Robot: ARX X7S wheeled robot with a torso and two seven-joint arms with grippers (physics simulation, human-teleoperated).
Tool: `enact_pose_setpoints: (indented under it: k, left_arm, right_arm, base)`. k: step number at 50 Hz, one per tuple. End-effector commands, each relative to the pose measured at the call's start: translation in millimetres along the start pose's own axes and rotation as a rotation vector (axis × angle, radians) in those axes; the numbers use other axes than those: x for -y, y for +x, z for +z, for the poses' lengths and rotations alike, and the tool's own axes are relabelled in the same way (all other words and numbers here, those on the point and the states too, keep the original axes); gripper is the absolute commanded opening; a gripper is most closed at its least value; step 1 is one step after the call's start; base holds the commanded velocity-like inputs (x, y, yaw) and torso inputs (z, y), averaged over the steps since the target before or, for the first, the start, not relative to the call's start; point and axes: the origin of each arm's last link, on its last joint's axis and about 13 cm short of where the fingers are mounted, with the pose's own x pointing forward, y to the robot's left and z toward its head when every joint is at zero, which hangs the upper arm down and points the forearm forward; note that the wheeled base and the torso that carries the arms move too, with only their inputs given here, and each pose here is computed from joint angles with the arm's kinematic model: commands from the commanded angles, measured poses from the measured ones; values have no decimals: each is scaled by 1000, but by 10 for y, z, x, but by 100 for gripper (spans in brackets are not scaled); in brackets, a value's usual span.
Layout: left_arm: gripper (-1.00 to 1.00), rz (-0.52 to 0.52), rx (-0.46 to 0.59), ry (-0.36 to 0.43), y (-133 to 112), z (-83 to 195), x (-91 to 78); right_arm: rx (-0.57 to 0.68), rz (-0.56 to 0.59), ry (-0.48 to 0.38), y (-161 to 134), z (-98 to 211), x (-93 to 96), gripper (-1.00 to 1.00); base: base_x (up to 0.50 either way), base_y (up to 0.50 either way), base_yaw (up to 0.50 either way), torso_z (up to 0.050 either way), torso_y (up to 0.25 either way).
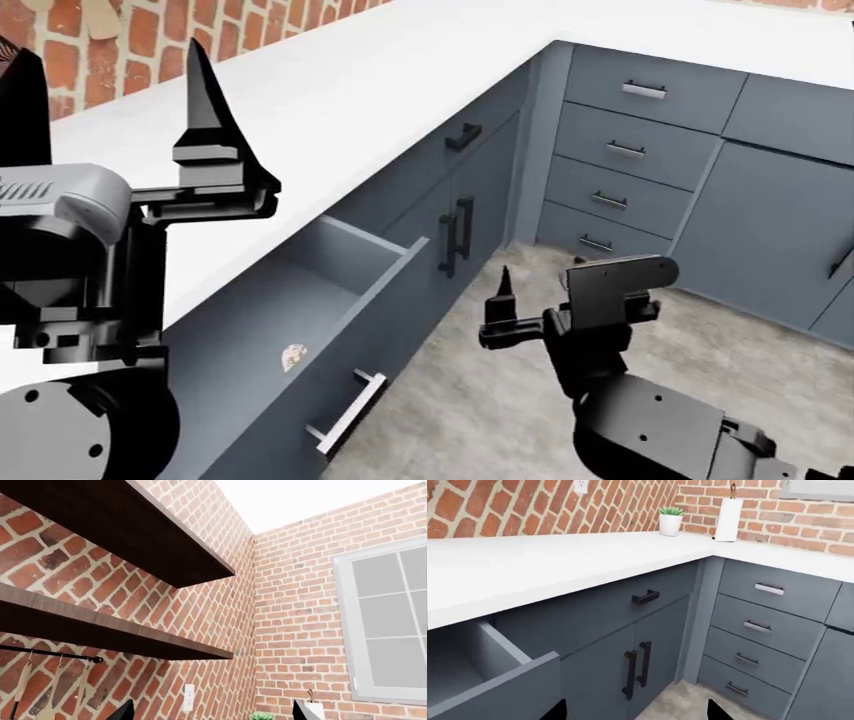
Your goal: Close the right drawer.
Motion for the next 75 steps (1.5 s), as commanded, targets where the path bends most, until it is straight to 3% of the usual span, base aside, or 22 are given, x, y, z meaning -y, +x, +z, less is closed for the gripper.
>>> enact_pose_setpoints:
  k: [1,6,7,8,14,50,75]
  left_arm:
    - [100,-1,-2,-1,-6,-7,5]
    - [100,-3,-3,-2,-9,-11,10]
    - [100,-8,-2,-2,-1,5,26]
    - [100,-9,0,-3,-1,11,28]
    - [100,-12,-2,-2,-2,7,38]
    - [100,-27,-16,-12,-18,-51,88]
    - [100,-40,-19,-17,-14,-47,120]
  right_arm:
    - [158,-171,-43,-266,406,229,100]
    - [218,-250,-56,-389,495,328,100]
    - [292,-405,25,-675,528,511,100]
    - [295,-459,4,-743,525,629,100]
    - [310,-518,14,-871,529,717,100]
    - [371,-764,77,-1375,371,1073,100]
    - [406,-843,113,-1625,363,1121,100]
  base:
    - [0,0,0,0,0]
    - [0,0,0,0,0]
    - [0,0,0,0,0]
    - [0,0,0,0,0]
    - [0,0,0,0,0]
    - [0,0,0,0,0]
    - [0,0,0,0,0]
